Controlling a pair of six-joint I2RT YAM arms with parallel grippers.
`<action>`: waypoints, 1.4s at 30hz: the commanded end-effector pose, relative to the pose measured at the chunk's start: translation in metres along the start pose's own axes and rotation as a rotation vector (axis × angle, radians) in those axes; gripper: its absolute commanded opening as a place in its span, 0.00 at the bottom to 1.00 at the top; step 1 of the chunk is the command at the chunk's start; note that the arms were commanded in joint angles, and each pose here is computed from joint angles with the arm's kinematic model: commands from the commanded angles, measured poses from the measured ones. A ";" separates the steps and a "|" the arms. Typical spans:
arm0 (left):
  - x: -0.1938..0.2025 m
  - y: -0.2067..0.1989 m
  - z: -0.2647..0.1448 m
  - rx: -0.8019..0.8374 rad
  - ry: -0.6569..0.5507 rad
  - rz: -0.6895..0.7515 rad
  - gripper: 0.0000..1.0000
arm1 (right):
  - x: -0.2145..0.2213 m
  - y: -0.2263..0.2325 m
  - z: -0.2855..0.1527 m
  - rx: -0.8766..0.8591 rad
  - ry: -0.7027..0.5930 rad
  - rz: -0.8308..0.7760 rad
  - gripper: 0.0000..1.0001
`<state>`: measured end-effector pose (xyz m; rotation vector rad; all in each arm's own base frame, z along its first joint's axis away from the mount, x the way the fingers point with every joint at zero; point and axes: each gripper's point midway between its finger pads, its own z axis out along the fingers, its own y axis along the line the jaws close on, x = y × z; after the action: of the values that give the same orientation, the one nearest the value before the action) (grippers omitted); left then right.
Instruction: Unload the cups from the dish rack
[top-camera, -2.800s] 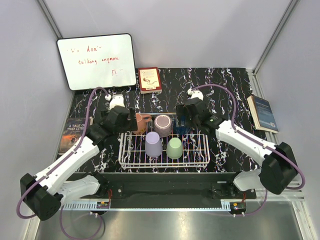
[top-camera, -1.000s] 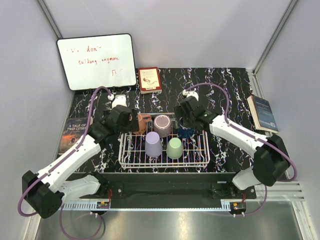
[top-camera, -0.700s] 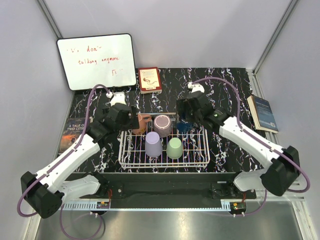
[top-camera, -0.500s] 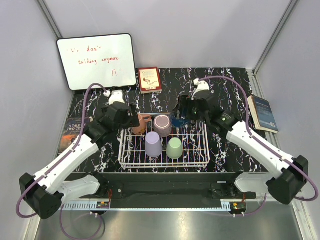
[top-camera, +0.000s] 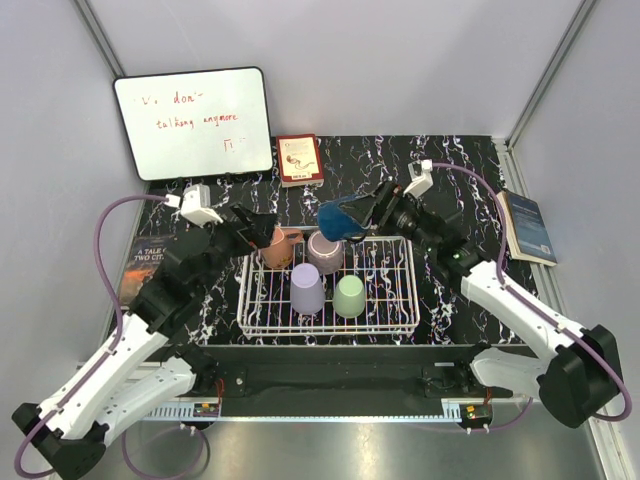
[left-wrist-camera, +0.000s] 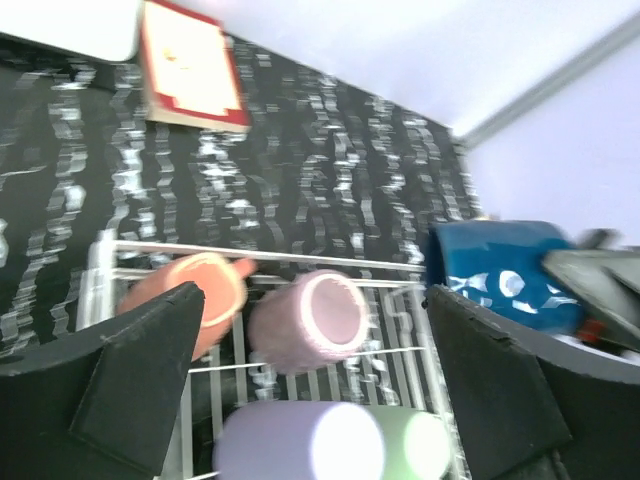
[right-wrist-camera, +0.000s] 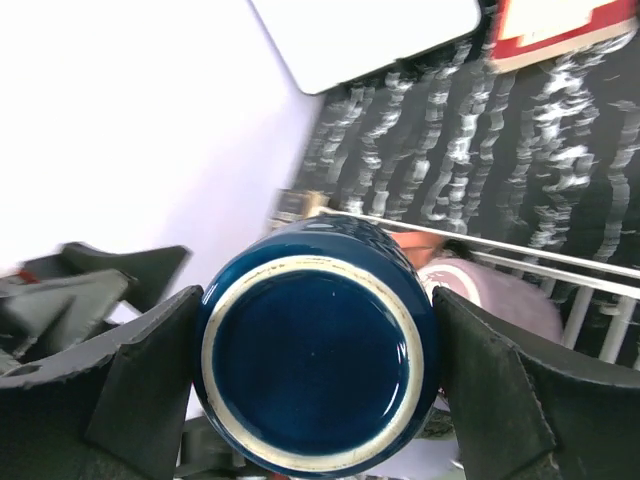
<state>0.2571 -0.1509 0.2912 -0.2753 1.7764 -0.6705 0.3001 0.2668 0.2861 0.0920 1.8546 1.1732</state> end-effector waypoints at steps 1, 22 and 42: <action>-0.006 -0.034 0.003 0.164 -0.012 -0.046 0.99 | -0.036 0.069 -0.018 -0.418 -0.087 0.135 0.00; 0.006 -0.120 0.006 0.697 0.104 -0.187 0.72 | -0.021 0.066 -0.012 -0.620 0.042 0.246 0.00; 0.031 -0.148 0.002 0.839 0.189 -0.226 0.53 | 0.003 0.079 0.006 -0.673 0.132 0.245 0.00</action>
<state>0.2421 -0.2799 0.3229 0.0872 1.6139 -1.4862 0.2883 0.3079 0.2990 0.0106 1.6476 1.9001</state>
